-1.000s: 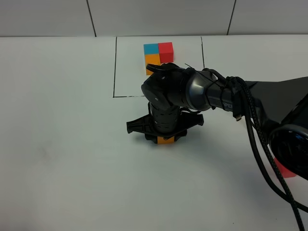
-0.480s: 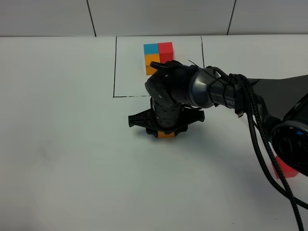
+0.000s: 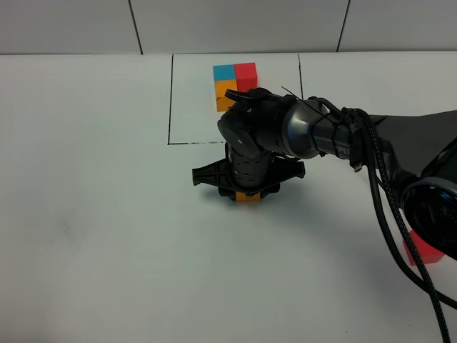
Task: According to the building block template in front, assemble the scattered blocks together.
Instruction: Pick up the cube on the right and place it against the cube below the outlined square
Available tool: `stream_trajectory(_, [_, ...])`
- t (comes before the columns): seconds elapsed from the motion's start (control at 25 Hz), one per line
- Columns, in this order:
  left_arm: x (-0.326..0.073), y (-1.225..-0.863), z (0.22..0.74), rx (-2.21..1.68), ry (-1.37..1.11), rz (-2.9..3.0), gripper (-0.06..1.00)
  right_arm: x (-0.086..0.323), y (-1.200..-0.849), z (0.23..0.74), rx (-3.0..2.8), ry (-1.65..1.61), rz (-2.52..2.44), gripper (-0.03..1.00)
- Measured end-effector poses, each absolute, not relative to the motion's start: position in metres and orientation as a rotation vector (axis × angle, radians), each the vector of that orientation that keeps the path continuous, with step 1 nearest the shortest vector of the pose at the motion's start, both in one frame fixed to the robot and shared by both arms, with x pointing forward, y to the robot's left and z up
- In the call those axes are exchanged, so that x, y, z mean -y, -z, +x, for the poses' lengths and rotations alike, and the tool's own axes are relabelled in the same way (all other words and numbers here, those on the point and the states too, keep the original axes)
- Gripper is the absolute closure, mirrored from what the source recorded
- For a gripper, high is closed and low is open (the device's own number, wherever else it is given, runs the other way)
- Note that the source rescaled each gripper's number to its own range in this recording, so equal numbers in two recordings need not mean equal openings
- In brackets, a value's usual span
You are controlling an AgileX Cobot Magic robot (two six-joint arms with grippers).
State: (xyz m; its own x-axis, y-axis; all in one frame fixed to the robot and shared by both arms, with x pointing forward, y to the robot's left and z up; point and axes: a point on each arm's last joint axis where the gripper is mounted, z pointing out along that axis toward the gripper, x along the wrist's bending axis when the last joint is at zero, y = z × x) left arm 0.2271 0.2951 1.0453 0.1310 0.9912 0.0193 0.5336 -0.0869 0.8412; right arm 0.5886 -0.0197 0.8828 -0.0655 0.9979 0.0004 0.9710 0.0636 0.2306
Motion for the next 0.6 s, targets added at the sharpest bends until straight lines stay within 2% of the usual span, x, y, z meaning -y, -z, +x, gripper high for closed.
stream_trajectory(0.6, [-0.2951, -1.0453, 0.2271, -1.485, -0.833, 1.714, 0.18, 0.0227, -0.8825, 0.5927, -2.16, -0.27, 2.024, 0.95])
